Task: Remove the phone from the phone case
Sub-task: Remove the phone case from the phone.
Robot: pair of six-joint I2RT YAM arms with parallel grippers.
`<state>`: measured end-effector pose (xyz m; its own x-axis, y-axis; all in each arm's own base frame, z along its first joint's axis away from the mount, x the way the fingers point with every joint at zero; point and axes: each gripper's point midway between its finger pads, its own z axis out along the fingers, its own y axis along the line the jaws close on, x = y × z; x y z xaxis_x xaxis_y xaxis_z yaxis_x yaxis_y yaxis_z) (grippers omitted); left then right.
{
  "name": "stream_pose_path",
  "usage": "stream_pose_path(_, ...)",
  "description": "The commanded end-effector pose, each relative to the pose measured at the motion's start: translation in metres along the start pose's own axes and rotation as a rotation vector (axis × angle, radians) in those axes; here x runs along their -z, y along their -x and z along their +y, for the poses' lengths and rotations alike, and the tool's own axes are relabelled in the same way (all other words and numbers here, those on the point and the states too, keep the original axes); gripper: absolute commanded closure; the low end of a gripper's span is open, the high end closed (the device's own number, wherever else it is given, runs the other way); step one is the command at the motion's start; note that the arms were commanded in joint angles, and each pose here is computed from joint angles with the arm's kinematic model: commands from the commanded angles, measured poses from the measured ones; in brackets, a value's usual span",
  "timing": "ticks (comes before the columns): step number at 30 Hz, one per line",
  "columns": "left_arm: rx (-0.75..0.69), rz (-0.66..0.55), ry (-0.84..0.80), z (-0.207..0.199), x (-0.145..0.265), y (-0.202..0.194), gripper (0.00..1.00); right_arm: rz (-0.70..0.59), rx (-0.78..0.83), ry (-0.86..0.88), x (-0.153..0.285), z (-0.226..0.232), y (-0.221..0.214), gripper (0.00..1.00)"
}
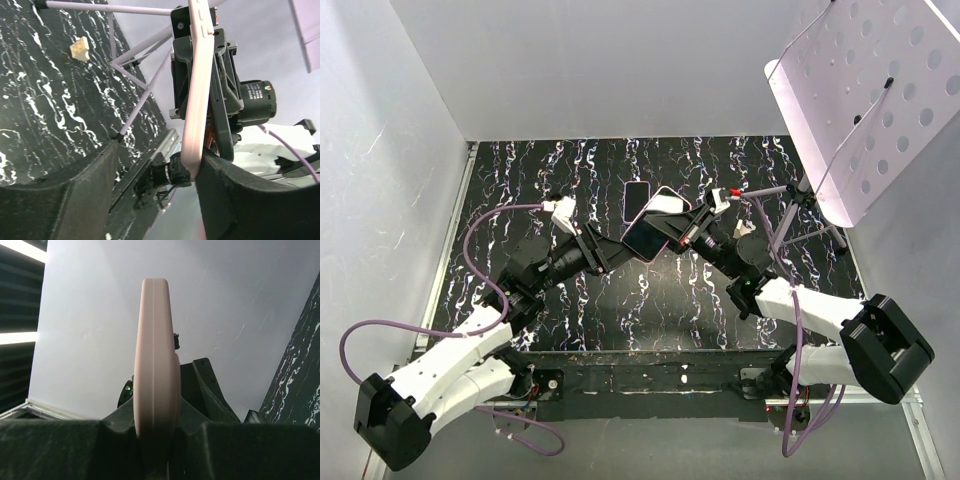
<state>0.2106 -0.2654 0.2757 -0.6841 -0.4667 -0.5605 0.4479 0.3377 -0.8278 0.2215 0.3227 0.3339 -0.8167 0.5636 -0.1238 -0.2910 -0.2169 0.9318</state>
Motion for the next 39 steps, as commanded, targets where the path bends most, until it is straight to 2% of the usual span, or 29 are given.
stream_pose_path(1,-0.055,0.018,0.299,0.087,0.008,-0.011,0.38,0.086,-0.100,0.471,0.036,0.123,-0.022,0.99)
stream_pose_path(4,-0.094,0.086,0.157,0.057,0.009,-0.015,0.26,0.076,-0.081,0.452,0.043,0.112,-0.020,0.99)
stream_pose_path(7,-0.144,0.225,-0.144,-0.006,0.019,-0.030,0.12,0.064,-0.040,0.381,0.045,0.088,-0.015,0.99)
stream_pose_path(9,-0.114,0.297,-0.227,-0.031,0.032,-0.037,0.11,0.049,-0.016,0.342,0.046,0.075,-0.009,0.99)
stream_pose_path(12,-0.095,0.351,-0.256,-0.053,0.053,-0.041,0.11,0.035,0.028,0.309,0.046,0.063,0.000,0.99)
stream_pose_path(15,-0.040,0.362,-0.256,-0.067,0.070,-0.042,0.15,0.030,0.038,0.288,0.043,0.052,0.005,0.99)
stream_pose_path(18,0.015,0.355,-0.310,-0.086,0.081,-0.039,0.24,0.034,0.015,0.296,0.038,0.047,0.008,0.99)
stream_pose_path(23,0.054,0.272,-0.399,-0.111,0.077,-0.019,0.30,0.047,0.013,0.297,0.032,0.047,0.008,0.99)
stream_pose_path(25,0.086,0.255,-0.399,-0.110,0.069,-0.014,0.36,0.042,0.017,0.301,0.033,0.049,0.009,0.99)
stream_pose_path(26,0.087,0.244,-0.405,-0.110,0.065,-0.011,0.37,0.048,0.071,0.453,0.057,0.109,0.001,0.99)
stream_pose_path(27,0.087,0.239,-0.404,-0.110,0.061,-0.009,0.40,0.044,0.016,0.306,0.033,0.051,0.008,0.99)
stream_pose_path(30,0.106,0.227,-0.356,-0.099,0.047,-0.006,0.45,0.043,0.014,0.313,0.034,0.054,0.008,0.99)
stream_pose_path(39,0.143,0.232,-0.293,-0.078,0.025,-0.005,0.48,0.041,0.032,0.314,0.036,0.058,0.006,0.99)
